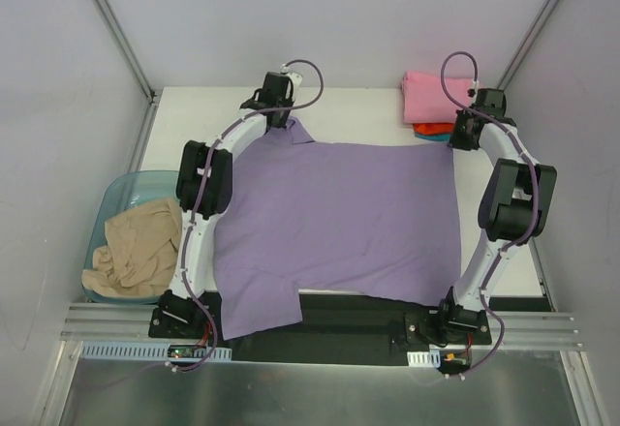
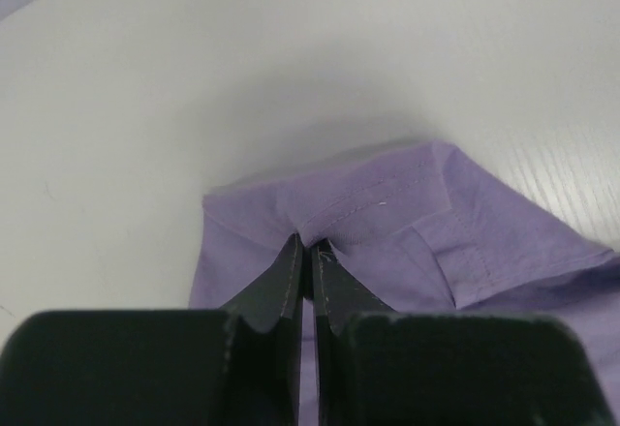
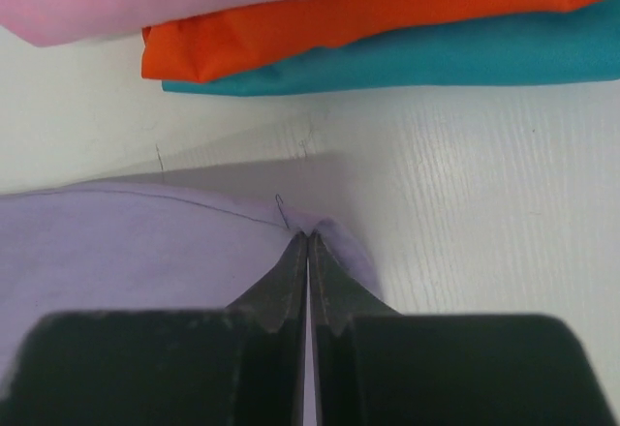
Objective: Fold and stack the t-shirts
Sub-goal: Flatten out the tshirt, then fold the flattened tshirt in 1/3 of the way
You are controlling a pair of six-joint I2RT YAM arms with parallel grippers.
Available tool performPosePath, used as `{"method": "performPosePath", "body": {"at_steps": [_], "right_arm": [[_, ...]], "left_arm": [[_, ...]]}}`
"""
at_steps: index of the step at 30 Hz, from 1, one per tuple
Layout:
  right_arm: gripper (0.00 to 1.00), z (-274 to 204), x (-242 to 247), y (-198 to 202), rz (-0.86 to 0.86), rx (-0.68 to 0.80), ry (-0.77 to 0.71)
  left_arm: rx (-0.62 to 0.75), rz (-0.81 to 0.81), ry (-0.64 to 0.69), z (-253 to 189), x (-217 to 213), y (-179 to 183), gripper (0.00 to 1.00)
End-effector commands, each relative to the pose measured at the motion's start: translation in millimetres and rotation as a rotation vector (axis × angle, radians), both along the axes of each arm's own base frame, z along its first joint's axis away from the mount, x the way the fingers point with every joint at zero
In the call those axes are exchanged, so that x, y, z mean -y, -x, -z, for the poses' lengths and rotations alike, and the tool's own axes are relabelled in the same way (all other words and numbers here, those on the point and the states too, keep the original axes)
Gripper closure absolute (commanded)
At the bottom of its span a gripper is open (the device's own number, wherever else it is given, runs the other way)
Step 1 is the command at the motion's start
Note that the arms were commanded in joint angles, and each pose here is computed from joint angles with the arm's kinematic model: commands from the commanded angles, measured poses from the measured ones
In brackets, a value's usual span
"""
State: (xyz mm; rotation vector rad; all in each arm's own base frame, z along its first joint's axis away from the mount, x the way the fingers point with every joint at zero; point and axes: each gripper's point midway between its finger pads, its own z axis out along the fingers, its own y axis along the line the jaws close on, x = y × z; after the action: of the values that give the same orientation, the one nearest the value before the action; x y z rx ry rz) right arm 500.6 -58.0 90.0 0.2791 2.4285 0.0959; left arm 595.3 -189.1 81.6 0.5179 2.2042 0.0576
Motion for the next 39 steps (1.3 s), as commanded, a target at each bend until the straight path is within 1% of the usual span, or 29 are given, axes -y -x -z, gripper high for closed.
{"method": "performPosePath", "body": {"at_steps": [1, 2, 4, 5, 6, 7, 8, 9, 10, 11, 12, 13, 14, 15, 16, 17, 18, 20, 21, 22, 24, 25, 26, 28, 31, 34, 36, 37, 39], "right_arm": [[0.98, -34, -7, 9, -0.046, 0.075, -0.005], [0.98, -41, -8, 13, -0.048, 0.088, -0.003], [0.98, -37, -13, 25, -0.061, 0.069, -0.021], [0.97, -44, -16, 29, -0.070, 0.083, -0.028], [0.97, -40, -19, 36, -0.077, 0.068, -0.043], [0.96, -39, -22, 40, -0.085, 0.068, -0.052], [0.96, -45, -22, 44, -0.086, 0.078, -0.048], [0.96, -40, -22, 51, -0.080, 0.063, -0.045], [0.96, -40, -20, 55, -0.070, 0.059, -0.032], [0.96, -47, -19, 58, -0.068, 0.070, -0.024], [0.96, -47, -18, 63, -0.069, 0.065, -0.016], [0.96, -44, -17, 69, -0.064, 0.055, -0.008], [0.96, -50, -16, 73, -0.060, 0.064, 0.003], [0.96, -49, -15, 79, -0.057, 0.046, 0.010], [0.96, -52, -10, 83, -0.040, 0.036, 0.031], [0.96, -55, -8, 87, -0.034, 0.028, 0.044], [0.96, -55, -6, 94, -0.034, 0.004, 0.055], [0.96, -60, -4, 102, -0.030, 0.006, 0.077], [0.96, -61, -3, 105, -0.033, 0.003, 0.081], [0.96, -62, -3, 108, -0.040, 0.002, 0.092], [0.96, -64, -1, 116, -0.042, -0.011, 0.099], [0.96, -64, -2, 118, -0.058, -0.018, 0.101], [0.96, -65, -2, 122, -0.061, -0.021, 0.105], [0.96, -63, 1, 132, -0.055, -0.035, 0.118], [0.96, -63, 3, 138, -0.060, -0.037, 0.131], [0.96, -64, 4, 143, -0.064, -0.040, 0.137], [0.95, -63, 4, 146, -0.066, -0.051, 0.133], [0.94, -62, 3, 147, -0.070, -0.054, 0.129], [0.94, -60, 3, 149, -0.065, -0.063, 0.127]], "left_arm": [[0.083, -0.079, 0.116, -73, -10, 16, 1.00], [0.104, -0.082, 0.141, -92, -11, 23, 1.00], [0.058, -0.083, 0.174, -84, -10, 42, 1.00], [0.069, -0.073, 0.210, -100, -8, 52, 1.00], [0.026, -0.050, 0.227, -88, -5, 66, 1.00], [0.014, -0.040, 0.246, -89, -4, 74, 1.00], [0.024, -0.041, 0.287, -104, -2, 84, 1.00], [-0.014, -0.049, 0.287, -90, -5, 98, 1.00], [-0.022, -0.055, 0.294, -90, -5, 106, 1.00], [-0.003, -0.055, 0.318, -104, -4, 117, 1.00], [-0.039, -0.060, 0.306, -89, -8, 131, 1.00], [-0.038, -0.078, 0.294, -89, -13, 139, 1.00], [-0.012, -0.088, 0.316, -104, -13, 151, 1.00], [-0.050, -0.104, 0.307, -87, -17, 167, 1.00], [-0.053, -0.119, 0.318, -86, -20, 176, 1.00], [-0.033, -0.146, 0.362, -100, -22, 187, 1.00], [-0.066, -0.159, 0.365, -86, -23, 203, 1.00], [-0.064, -0.190, 0.385, -85, -30, 224, 1.00], [-0.060, -0.190, 0.380, -85, -30, 233, 1.00], [-0.032, -0.193, 0.390, -93, -33, 240, 1.00], [-0.052, -0.213, 0.382, -82, -41, 257, 1.00], [-0.033, -0.216, 0.408, -91, -44, 265, 1.00], [-0.055, -0.226, 0.429, -87, -44, 274, 1.00], [-0.050, -0.192, 0.471, -98, -41, 289, 1.00], [-0.040, -0.194, 0.459, -98, -49, 304, 1.00], [-0.053, -0.212, 0.395, -90, -55, 315, 1.00], [-0.096, -0.193, 0.389, -87, -46, 326, 1.00], [-0.151, -0.215, 0.377, -78, -47, 336, 1.00], [-0.189, -0.237, 0.366, -74, -47, 345, 1.00]]}}
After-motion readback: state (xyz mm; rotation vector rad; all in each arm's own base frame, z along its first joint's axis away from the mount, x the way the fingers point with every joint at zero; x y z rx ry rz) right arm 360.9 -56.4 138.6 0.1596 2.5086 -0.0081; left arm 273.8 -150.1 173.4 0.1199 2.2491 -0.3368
